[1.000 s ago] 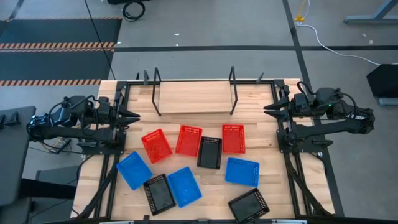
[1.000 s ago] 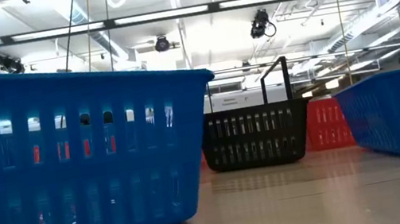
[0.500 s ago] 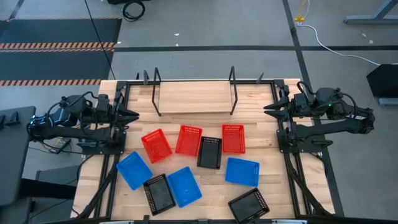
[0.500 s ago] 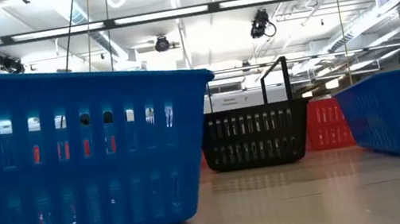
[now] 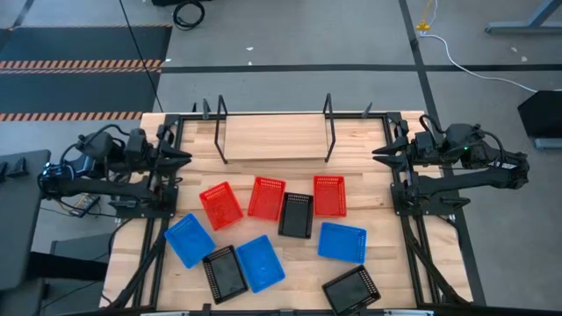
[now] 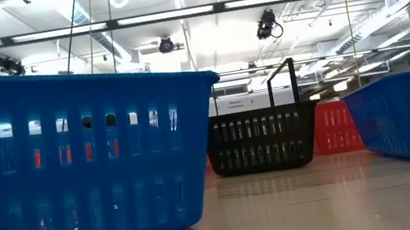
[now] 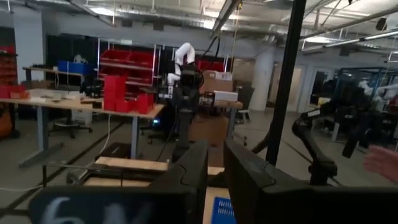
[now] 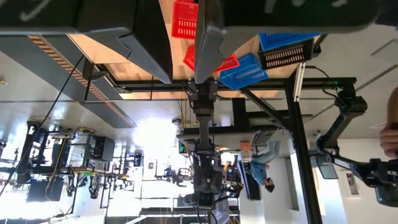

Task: Stack baskets on shelf by color
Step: Put the left red bin on the shelf

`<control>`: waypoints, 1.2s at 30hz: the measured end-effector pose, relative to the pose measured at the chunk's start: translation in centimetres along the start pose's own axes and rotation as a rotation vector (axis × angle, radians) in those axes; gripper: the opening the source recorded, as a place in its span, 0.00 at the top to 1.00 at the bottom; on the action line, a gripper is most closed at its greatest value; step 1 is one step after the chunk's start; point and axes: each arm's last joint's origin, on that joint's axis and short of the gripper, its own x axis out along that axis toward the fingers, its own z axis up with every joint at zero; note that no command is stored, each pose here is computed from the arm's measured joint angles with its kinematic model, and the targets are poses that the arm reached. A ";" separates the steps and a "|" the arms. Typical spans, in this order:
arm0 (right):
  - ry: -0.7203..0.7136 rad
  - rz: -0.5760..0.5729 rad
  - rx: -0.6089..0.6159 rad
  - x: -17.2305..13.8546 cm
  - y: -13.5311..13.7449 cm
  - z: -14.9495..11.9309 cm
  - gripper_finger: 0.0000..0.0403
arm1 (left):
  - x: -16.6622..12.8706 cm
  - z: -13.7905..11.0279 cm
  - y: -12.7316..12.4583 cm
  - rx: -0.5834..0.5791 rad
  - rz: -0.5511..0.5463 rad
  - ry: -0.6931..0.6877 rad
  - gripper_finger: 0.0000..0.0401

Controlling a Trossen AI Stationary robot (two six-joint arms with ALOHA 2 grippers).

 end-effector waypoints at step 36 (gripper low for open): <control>-0.012 -0.023 -0.034 0.0 -0.1 0.1 0.81 | 5.7 -14.8 -4.4 -0.294 0.118 1.147 0.41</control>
